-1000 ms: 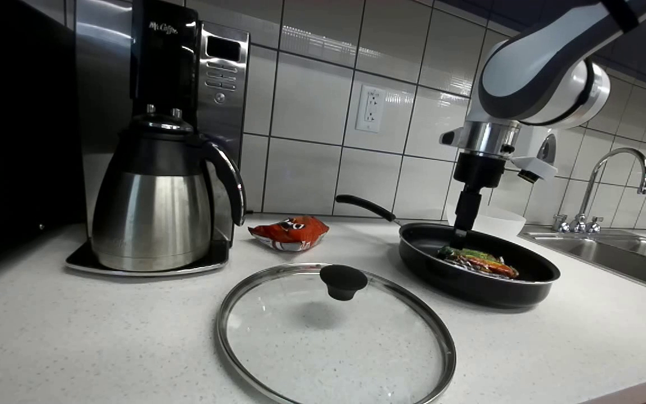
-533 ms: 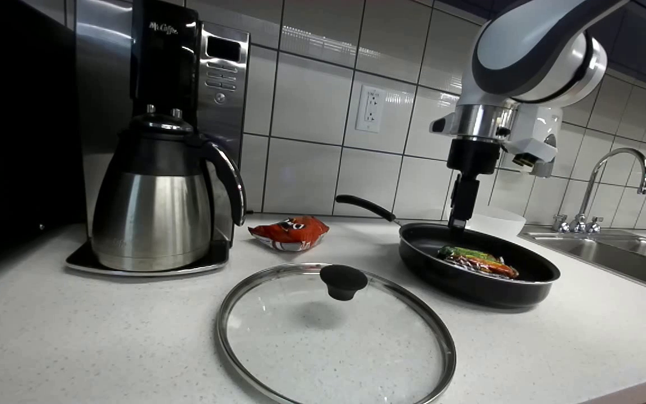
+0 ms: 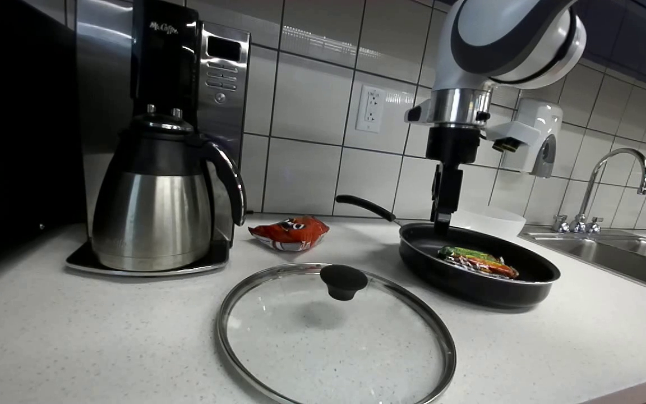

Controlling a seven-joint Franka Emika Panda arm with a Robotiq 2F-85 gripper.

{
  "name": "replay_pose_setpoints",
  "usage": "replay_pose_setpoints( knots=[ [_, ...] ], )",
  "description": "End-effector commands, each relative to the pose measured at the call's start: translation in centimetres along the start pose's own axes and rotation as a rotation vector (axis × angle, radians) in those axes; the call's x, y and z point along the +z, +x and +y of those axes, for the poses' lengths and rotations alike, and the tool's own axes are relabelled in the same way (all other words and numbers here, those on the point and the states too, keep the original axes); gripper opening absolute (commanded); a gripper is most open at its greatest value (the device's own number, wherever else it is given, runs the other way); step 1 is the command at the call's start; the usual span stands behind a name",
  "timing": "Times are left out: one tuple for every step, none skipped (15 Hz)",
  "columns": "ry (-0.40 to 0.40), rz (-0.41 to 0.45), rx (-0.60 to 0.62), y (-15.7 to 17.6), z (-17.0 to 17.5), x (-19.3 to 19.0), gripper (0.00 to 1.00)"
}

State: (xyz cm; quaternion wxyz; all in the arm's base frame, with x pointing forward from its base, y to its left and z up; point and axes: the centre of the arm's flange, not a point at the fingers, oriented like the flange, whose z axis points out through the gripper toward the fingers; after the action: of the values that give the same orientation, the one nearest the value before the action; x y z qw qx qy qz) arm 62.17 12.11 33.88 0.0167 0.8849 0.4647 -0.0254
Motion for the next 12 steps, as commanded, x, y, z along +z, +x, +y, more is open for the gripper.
replay_pose_setpoints(
  knots=[
    [-0.021, -0.041, -0.019, 2.6, -0.9, -1.5, 1.00],
    [-0.026, -0.048, -0.028, 3.2, -1.2, -1.6, 1.00],
    [-0.028, -0.055, -0.036, 3.9, -1.6, -1.6, 1.00],
    [-0.031, -0.060, -0.046, 4.8, -2.0, -1.6, 1.00],
    [-0.035, -0.064, -0.054, 5.5, -2.4, -1.6, 1.00],
    [-0.037, -0.067, -0.063, 6.2, -2.8, -1.6, 1.00],
    [-0.039, -0.070, -0.071, 7.1, -3.2, -1.5, 1.00],
    [-0.036, -0.070, -0.079, 7.8, -3.6, -1.5, 1.00],
    [-0.035, -0.070, -0.084, 8.6, -4.0, -1.4, 1.00],
    [-0.037, -0.067, -0.089, 9.5, -4.5, -1.3, 1.00],
    [-0.037, -0.061, -0.094, 10.1, -4.9, -1.2, 1.00],
    [-0.037, -0.055, -0.095, 10.9, -5.3, -1.2, 1.00]
  ],
)
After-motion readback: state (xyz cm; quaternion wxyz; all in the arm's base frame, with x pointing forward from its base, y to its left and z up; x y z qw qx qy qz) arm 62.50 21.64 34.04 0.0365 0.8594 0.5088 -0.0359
